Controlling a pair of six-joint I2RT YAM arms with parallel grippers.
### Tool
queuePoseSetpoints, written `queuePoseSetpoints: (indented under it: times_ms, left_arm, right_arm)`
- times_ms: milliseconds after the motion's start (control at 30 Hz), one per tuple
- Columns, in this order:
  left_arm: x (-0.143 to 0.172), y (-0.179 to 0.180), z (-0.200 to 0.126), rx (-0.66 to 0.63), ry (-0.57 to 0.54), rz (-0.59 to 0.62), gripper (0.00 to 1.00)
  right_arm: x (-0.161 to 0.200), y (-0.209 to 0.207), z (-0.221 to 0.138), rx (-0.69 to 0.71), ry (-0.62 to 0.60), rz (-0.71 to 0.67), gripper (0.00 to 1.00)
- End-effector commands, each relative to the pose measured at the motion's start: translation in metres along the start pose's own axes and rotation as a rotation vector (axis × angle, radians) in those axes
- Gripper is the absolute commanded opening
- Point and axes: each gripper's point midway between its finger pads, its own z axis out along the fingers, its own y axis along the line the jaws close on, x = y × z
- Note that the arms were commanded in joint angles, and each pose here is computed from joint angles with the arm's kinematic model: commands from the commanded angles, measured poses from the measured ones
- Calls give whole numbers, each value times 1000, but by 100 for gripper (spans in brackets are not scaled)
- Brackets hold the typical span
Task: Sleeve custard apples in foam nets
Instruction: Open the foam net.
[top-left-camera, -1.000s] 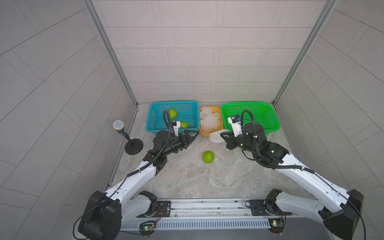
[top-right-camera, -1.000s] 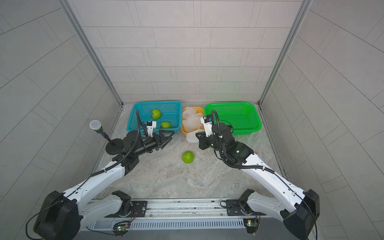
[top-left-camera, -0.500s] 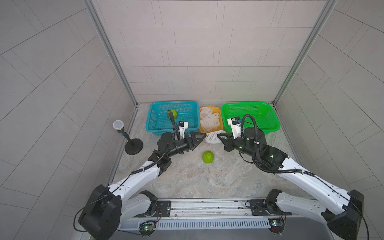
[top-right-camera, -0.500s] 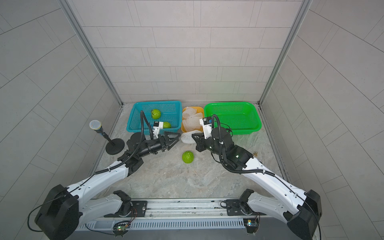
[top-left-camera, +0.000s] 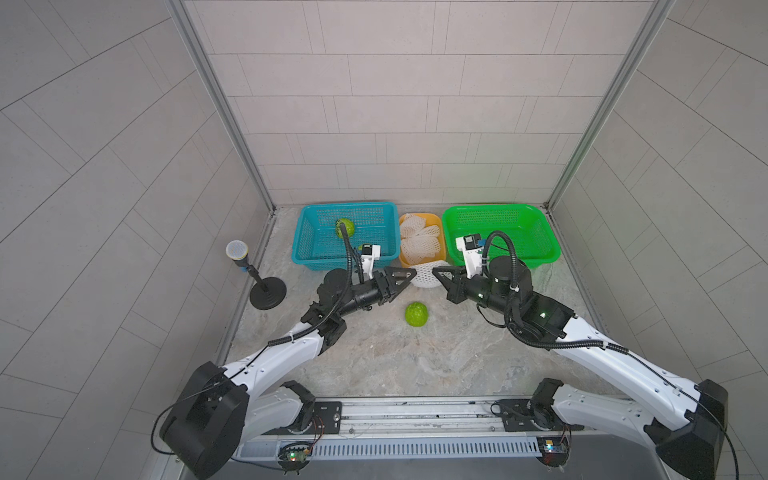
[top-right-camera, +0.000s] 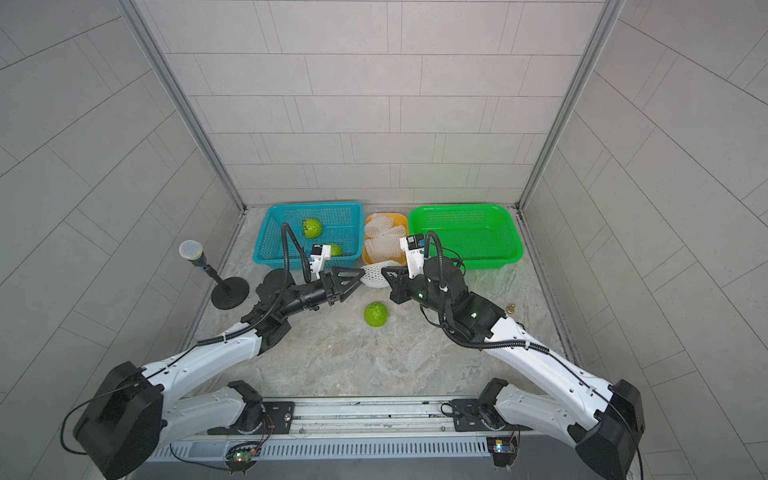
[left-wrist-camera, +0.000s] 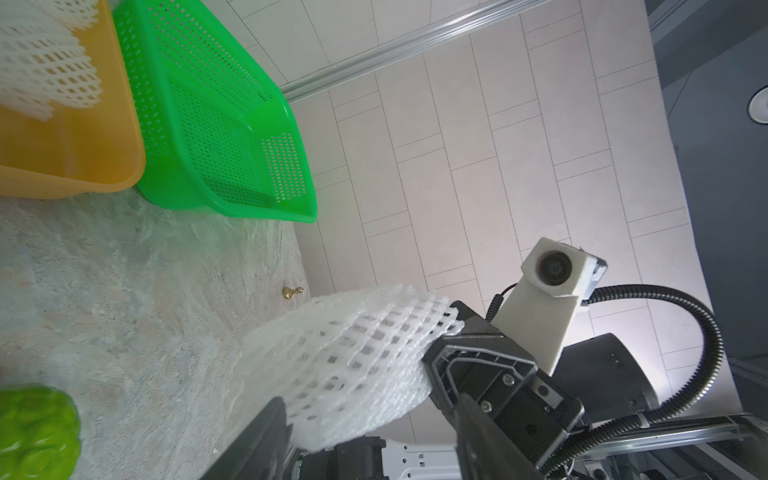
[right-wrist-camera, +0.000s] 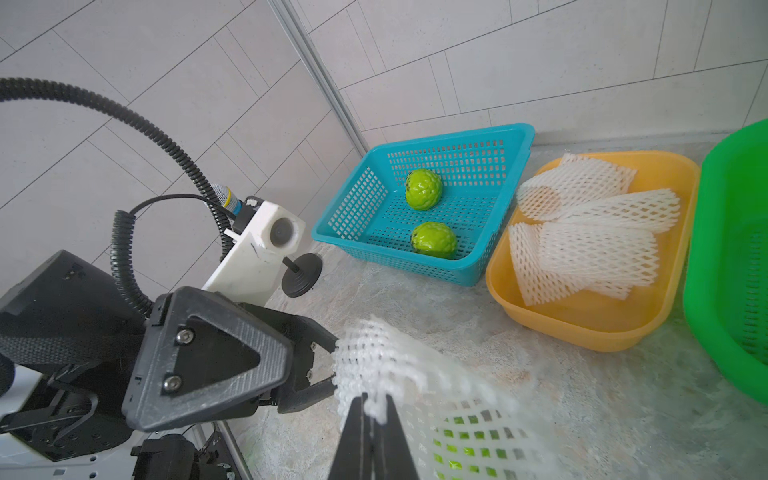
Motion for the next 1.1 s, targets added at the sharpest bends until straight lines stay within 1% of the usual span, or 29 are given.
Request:
queuePoseSetpoints:
  times_ms: [0, 67, 133, 300, 367, 567, 700, 833, 933, 1067]
  left_arm:
    - [1, -10, 1, 50, 2, 37, 72]
    - [1, -8, 1, 46, 0, 35, 75]
    - [1, -5, 1, 39, -2, 33, 82]
    - [0, -3, 2, 31, -8, 36, 83]
    - [0, -4, 2, 36, -9, 38, 82]
    - [0, -12, 1, 57, -5, 40, 68]
    - [4, -11, -1, 58, 6, 35, 58]
    - [7, -9, -3, 57, 8, 31, 45]
    - [8, -7, -4, 55, 11, 31, 41]
    - [11, -4, -3, 55, 24, 26, 30]
  right_arm:
    - [-5, 10, -5, -45, -23, 20, 0]
    - [-6, 11, -6, -47, -27, 24, 0]
    - [-8, 12, -8, -53, -32, 26, 0]
    - [-10, 18, -14, -80, -41, 36, 0]
    - [-8, 15, -13, -68, -34, 35, 0]
    - [0, 8, -7, -44, -15, 39, 0]
    - [-2, 2, -7, -14, -27, 33, 0]
    - [-4, 2, -7, -5, -26, 20, 0]
    - [-4, 2, -6, -1, -23, 16, 0]
    - [-5, 5, -5, -15, -10, 6, 0]
